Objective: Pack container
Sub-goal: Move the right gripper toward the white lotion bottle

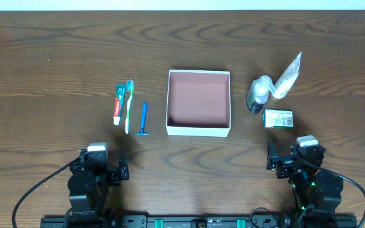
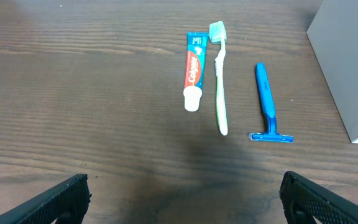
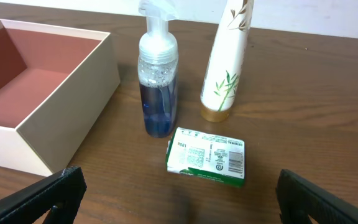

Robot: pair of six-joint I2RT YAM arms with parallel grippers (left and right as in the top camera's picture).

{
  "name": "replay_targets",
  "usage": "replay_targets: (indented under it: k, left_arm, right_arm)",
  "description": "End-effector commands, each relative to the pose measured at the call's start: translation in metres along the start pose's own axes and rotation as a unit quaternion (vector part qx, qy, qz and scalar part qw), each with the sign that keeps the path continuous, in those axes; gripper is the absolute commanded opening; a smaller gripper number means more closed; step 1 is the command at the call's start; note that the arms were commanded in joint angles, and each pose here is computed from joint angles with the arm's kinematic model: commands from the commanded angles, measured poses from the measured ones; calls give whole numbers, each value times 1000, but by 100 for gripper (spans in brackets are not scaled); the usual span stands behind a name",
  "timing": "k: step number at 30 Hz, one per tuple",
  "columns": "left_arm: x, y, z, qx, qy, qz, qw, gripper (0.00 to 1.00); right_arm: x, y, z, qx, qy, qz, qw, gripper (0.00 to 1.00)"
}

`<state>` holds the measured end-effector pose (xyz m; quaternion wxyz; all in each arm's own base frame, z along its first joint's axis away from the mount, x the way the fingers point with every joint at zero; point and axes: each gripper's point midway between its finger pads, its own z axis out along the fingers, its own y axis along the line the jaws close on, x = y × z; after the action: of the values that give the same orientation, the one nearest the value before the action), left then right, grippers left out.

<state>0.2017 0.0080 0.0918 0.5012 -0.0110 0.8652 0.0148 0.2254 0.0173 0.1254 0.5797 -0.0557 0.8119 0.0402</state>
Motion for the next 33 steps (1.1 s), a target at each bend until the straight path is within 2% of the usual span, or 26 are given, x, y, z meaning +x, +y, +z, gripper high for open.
replay_targets:
  k: [1, 33]
  left_arm:
    - [0, -1, 1, 1, -2, -4, 1000, 98]
    - [0, 0, 1, 1, -2, -4, 1000, 98]
  right_arm:
    - [1, 3, 0, -7, -2, -5, 1000, 99]
    - [-2, 4, 0, -9, -7, -5, 1000, 99]
